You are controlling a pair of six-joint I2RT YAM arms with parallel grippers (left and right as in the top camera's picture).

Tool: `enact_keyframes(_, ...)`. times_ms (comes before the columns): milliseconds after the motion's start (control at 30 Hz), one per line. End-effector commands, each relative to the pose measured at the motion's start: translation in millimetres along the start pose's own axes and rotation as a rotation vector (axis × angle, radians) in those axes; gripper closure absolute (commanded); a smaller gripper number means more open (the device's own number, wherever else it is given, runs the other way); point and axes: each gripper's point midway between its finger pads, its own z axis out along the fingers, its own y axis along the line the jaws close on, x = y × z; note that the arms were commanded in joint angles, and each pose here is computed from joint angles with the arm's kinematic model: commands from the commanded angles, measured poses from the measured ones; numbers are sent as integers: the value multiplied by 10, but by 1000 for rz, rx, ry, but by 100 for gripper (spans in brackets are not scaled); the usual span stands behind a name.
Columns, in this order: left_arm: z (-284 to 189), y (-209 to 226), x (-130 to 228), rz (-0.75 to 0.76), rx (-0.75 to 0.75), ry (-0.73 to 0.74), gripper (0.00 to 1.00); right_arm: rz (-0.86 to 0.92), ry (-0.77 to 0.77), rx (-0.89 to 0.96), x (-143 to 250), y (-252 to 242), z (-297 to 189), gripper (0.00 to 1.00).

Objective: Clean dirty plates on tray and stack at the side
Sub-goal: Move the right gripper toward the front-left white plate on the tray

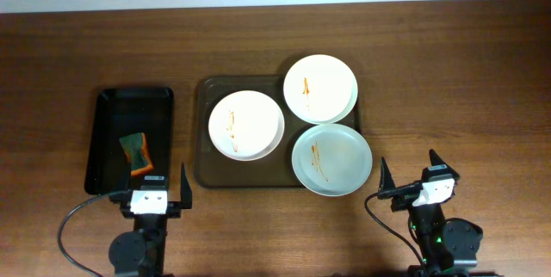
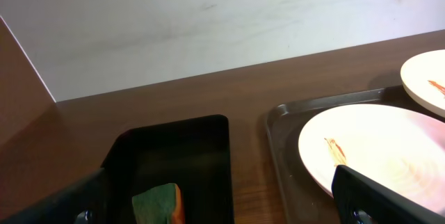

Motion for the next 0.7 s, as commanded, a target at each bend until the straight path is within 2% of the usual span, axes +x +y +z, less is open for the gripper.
enact_keyframes(0, 1, -1, 20, 17, -3, 1, 0, 9, 7, -1, 31, 7, 1, 2)
enact_keyframes(667, 1, 2, 14, 17, -5, -2, 1, 4, -20, 4, -35, -3, 1, 2)
